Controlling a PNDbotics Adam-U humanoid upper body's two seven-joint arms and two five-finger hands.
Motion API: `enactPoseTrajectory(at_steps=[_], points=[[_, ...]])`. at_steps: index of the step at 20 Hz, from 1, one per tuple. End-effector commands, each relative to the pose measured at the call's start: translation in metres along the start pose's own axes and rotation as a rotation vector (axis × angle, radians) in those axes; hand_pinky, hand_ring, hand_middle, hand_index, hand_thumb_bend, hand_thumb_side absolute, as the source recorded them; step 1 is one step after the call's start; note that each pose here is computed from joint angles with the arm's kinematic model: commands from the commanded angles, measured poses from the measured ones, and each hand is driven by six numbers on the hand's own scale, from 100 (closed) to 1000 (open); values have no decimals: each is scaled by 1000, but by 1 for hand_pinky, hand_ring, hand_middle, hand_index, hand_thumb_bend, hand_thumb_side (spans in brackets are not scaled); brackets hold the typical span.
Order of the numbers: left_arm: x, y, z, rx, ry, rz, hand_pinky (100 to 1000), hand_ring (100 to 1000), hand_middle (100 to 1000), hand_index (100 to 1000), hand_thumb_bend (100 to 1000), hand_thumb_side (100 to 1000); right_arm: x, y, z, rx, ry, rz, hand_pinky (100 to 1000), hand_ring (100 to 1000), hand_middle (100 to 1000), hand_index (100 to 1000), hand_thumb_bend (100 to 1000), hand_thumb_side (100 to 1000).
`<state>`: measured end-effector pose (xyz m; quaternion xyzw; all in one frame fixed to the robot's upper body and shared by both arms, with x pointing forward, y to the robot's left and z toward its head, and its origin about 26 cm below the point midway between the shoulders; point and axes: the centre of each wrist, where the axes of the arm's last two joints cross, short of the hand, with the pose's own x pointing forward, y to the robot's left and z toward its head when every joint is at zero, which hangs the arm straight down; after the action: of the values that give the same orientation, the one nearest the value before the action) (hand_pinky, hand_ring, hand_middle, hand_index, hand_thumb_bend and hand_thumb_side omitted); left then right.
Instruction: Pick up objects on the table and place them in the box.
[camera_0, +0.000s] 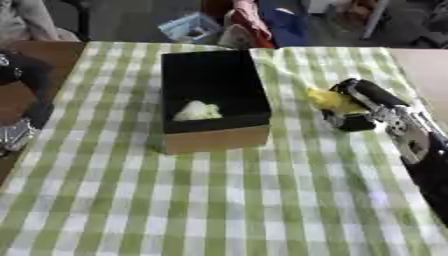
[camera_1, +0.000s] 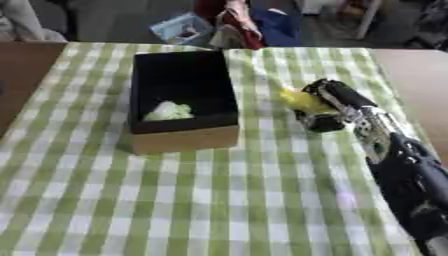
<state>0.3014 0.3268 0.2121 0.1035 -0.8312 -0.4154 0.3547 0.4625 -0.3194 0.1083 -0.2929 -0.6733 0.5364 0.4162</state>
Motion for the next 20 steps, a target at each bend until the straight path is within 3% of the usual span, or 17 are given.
enactPoseTrajectory(at_steps=[1, 10, 20], points=[[4, 9, 0, -1, -7, -30, 616, 504, 555, 767, 259, 407, 9, -39, -9, -74, -63, 28, 692, 483, 495, 602, 100, 200], [7, 7, -5, -10, -38, -4, 618, 503, 553, 763, 237, 395, 58, -77, -49, -130, -224, 43, 698, 489, 502, 610, 100, 156], [24, 9, -18, 3, -131, 27, 612, 498, 545, 757, 240, 366, 96, -63, -82, -99, -290, 13, 704, 502, 512, 622, 100, 199]])
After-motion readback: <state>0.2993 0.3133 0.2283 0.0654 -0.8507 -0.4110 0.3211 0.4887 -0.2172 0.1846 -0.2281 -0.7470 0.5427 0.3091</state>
